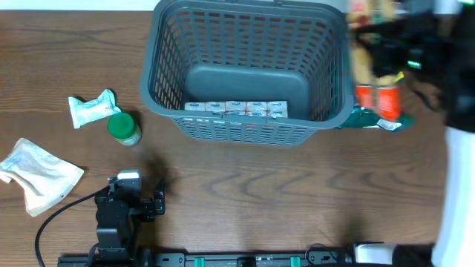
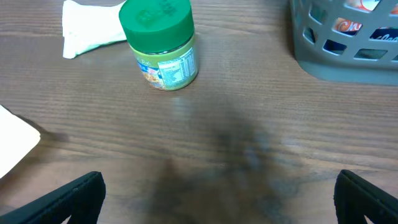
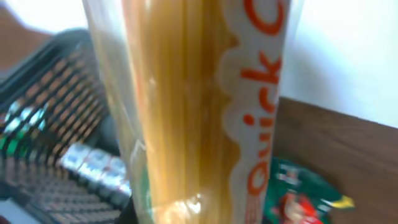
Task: Pack container
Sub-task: 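Carry the spaghetti pack into the basket and release it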
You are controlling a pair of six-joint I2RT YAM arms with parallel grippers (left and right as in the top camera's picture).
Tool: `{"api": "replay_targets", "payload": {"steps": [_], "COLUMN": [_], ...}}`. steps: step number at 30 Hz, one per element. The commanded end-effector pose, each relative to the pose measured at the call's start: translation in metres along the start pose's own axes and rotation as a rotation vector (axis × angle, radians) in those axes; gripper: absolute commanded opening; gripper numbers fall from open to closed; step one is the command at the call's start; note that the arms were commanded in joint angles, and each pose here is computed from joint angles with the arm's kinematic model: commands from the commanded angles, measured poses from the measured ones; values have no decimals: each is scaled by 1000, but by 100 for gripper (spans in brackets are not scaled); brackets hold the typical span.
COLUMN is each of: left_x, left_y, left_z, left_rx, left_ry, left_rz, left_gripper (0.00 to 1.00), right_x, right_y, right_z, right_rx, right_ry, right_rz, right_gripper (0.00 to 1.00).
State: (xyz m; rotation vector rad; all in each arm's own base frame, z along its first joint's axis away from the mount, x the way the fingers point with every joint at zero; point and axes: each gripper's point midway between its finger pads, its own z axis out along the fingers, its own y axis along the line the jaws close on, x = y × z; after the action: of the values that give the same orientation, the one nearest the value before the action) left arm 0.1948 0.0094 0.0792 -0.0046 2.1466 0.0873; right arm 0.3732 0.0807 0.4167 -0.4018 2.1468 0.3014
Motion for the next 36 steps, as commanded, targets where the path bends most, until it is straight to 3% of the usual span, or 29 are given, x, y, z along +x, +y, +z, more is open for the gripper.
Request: {"api": "replay_targets", "payload": {"steps": [1,8,12,25,36], "left_x": [2,2,2,2,2], "left_y": [5,5,5,5,5], "left_z": [1,1,1,1,1], "left_rx": [-28,-28,-28,-28,-28], "left_ry": [3,3,3,3,3], "left_rz": [3,3,3,3,3], "left_gripper": [99,99,99,99,99], "right_x": [-23,-6,9,42,93], "right_y": [49,138,161,133,132], "right_z": [1,47,62,71,96], "right_rx": [-48,-179,-231,-221,-340], "right_ry": [-56,23,66,219,416], "right_rz": [-179,-448,-535,-646,-733], "right_gripper": [1,1,1,1,1]}}
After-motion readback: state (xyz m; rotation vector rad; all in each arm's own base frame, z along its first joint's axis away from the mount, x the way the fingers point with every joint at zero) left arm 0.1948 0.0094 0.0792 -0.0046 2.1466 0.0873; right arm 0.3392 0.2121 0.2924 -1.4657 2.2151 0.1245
